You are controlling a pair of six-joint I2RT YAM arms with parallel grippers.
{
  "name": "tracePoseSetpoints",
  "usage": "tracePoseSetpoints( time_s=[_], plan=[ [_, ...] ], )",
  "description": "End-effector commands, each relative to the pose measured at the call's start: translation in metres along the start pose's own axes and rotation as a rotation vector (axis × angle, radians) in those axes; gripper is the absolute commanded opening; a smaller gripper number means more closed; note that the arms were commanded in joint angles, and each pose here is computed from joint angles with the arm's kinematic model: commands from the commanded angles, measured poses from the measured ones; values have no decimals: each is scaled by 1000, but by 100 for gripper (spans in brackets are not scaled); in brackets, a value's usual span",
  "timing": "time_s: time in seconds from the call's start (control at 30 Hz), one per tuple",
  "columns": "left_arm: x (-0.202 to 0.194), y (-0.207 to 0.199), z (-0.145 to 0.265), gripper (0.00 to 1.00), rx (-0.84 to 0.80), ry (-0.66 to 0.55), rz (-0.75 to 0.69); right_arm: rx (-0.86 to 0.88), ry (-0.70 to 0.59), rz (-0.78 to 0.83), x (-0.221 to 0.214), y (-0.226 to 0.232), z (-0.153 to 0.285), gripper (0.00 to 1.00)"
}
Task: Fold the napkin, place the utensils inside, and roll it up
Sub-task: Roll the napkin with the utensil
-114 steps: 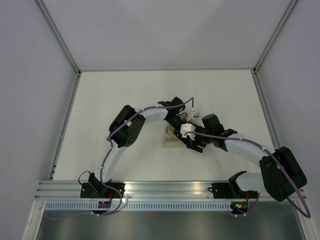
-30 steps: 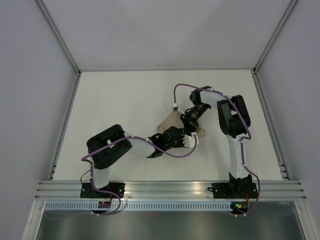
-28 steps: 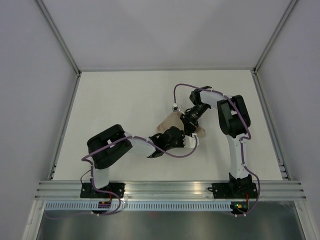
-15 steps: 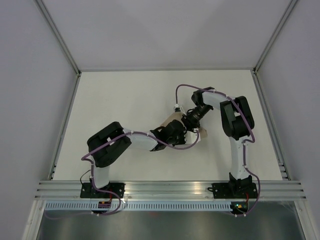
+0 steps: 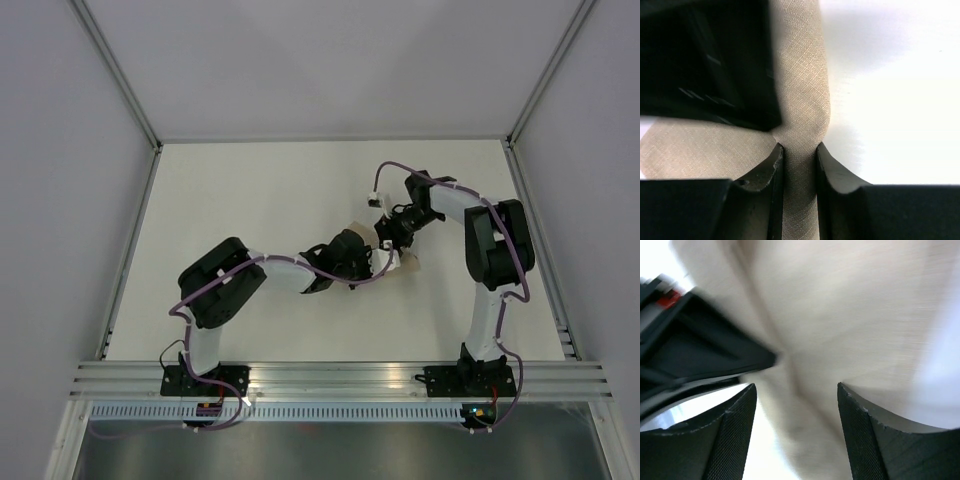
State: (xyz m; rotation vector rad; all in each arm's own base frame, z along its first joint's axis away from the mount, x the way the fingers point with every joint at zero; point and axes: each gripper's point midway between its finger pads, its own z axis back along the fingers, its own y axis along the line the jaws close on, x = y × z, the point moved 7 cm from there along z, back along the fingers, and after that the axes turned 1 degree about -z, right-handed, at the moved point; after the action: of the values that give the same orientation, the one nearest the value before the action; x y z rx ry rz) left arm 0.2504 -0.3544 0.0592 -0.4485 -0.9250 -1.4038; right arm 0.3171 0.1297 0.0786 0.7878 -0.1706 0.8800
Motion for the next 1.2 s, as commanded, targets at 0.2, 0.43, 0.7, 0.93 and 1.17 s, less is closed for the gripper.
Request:
tracePoseSetpoints(
  time_s=[0.2, 0.43, 0.7, 0.93, 1.17],
  plan=[
    [-64, -68, 6, 2, -429, 239, 371, -323, -424, 24, 27, -45, 72, 72],
    [-72, -52, 8, 2, -553, 261, 589, -359, -489, 141, -9, -24, 115, 73],
    [-79, -39, 3, 2, -614, 356, 722, -442, -382, 436, -48, 26, 85, 76],
    [-84, -37, -2, 2, -656, 447, 814, -620, -331, 747, -51, 63, 45, 84],
    [-88, -38, -4, 2, -673, 477, 862, -598, -272, 819, -50, 66, 22, 84]
  ],
)
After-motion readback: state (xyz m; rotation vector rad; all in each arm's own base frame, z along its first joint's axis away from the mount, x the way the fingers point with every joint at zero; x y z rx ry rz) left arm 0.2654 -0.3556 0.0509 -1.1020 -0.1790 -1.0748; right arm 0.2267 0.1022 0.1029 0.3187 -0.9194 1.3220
